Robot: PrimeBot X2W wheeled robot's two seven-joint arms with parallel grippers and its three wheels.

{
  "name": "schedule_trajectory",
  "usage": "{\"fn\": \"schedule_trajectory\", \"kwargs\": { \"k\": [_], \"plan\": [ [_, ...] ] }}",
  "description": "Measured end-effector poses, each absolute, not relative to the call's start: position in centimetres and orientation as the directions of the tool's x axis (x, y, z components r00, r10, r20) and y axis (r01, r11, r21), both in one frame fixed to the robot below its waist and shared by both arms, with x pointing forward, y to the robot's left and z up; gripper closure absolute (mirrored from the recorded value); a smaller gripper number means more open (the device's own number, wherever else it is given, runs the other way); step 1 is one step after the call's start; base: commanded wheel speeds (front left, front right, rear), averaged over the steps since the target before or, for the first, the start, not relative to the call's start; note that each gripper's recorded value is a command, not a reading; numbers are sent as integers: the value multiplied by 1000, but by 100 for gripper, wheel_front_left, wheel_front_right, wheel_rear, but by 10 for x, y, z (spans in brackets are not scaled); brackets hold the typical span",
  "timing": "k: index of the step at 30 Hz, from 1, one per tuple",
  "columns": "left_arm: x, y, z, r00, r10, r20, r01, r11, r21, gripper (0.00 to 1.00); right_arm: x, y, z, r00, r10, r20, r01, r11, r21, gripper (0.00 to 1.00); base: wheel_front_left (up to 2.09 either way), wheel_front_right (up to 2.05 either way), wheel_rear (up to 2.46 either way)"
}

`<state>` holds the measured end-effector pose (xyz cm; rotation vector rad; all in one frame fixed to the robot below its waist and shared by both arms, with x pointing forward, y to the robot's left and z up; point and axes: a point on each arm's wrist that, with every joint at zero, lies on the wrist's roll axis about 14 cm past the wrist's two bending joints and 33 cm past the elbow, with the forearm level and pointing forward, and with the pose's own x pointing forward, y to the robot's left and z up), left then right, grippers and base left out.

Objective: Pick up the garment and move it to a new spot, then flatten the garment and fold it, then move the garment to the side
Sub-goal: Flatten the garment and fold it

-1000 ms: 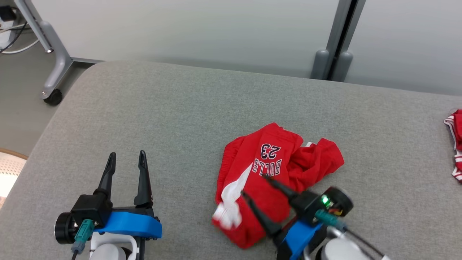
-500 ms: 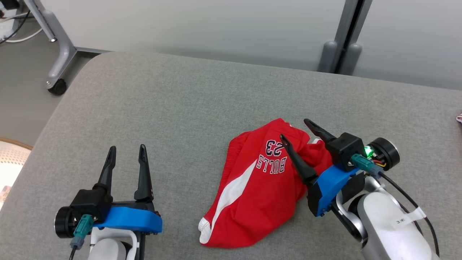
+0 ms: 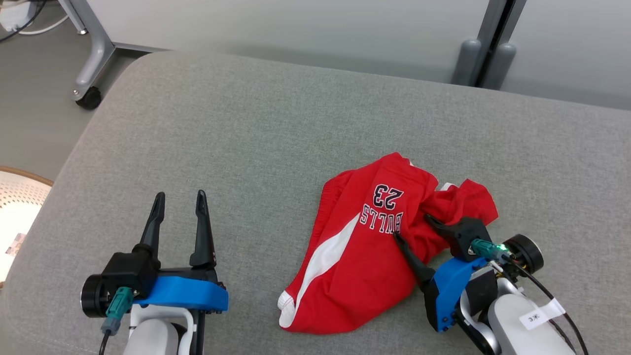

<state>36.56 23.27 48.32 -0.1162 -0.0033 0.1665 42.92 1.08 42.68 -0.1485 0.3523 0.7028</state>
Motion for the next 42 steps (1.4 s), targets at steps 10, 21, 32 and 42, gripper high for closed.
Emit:
{"fn": "schedule_trajectory", "kwargs": {
  "k": [10, 21, 32, 42],
  "plan": [
    [377, 228, 482, 989, 150, -8, -150, 983, -108, 0, 449, 31, 420, 714, 612, -341, -635, 770, 52, 62, 0, 0, 0],
    [382, 216, 482, 993, 116, -5, -116, 986, -119, 0, 461, 11, 449, 799, 577, -167, -577, 815, 56, 100, 0, 0, 0],
    [384, 190, 486, 999, 38, 11, -36, 990, -134, 0, 414, -74, 459, 898, 429, -101, -425, 903, 65, 100, 0, 0, 0],
    [385, 174, 490, 1000, -12, 25, 16, 990, -137, 0, 356, -135, 425, 940, 248, -232, -226, 967, 119, 0, 0, 0, 0]
  ]
}}
